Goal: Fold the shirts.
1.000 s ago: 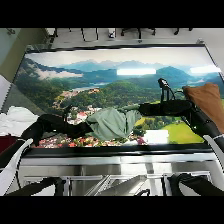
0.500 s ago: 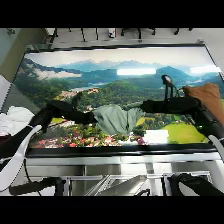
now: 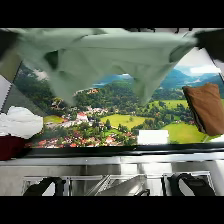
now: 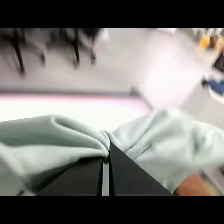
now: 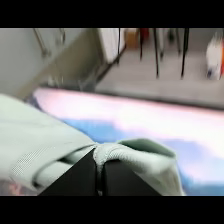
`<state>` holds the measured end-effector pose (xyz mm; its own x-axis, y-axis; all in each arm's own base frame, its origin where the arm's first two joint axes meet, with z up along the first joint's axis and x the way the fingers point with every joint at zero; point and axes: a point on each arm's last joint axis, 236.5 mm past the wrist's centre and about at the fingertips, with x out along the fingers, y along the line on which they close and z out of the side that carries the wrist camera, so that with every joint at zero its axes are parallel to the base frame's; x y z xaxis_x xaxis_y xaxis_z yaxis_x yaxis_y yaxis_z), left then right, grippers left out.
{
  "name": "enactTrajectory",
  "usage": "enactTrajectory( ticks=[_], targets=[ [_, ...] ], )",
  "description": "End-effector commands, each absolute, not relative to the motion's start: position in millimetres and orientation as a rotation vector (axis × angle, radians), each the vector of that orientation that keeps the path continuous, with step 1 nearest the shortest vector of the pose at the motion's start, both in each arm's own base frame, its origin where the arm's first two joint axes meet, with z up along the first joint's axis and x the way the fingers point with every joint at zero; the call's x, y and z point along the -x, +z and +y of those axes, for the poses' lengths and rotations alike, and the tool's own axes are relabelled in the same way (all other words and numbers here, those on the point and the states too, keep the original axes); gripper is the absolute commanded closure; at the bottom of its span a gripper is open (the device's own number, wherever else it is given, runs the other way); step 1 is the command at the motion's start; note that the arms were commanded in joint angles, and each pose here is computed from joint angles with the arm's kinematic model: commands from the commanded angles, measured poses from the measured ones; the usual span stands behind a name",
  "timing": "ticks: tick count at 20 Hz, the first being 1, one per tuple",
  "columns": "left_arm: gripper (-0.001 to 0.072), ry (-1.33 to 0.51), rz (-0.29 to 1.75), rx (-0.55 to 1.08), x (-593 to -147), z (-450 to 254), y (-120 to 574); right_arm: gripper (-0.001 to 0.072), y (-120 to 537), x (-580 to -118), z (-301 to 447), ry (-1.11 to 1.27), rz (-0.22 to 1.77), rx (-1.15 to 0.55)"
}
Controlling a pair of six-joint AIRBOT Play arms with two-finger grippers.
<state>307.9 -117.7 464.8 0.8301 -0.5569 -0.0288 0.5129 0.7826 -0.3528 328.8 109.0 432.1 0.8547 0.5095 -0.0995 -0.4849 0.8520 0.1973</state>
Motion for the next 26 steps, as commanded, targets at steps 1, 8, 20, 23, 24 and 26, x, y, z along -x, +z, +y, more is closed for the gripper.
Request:
enactTrajectory(
  ticks=[1, 8, 20, 23, 24, 26],
  targets=[
    [0.0692, -0.553, -0.135, 0.262, -224, -114, 555, 0.0695, 520, -260, 119, 0.565, -0.089, -0.061],
    [0.0692, -0.641, 0.077, 0.251, -269, -133, 516, 0.0695, 473, -294, 131, 0.629, 0.089, -0.075],
    [0.0691, -0.499, 1.247, 0.425, -521, -198, -45, 0.0694, -47, -444, 102, 0.284, 1.087, -0.555],
    [0.0691, -0.543, 1.212, 0.588, -559, -205, -51, 0.0693, -74, -461, 97, 0.259, 1.112, -0.558],
    [0.0691, -0.559, 1.193, 0.589, -568, -203, -44, 0.0693, -73, -466, 97, 0.269, 1.103, -0.543],
    [0.0339, -0.591, 1.181, 0.571, -572, -192, -22, 0.0626, -62, -474, 96, 0.284, 1.076, -0.525]
  ],
)
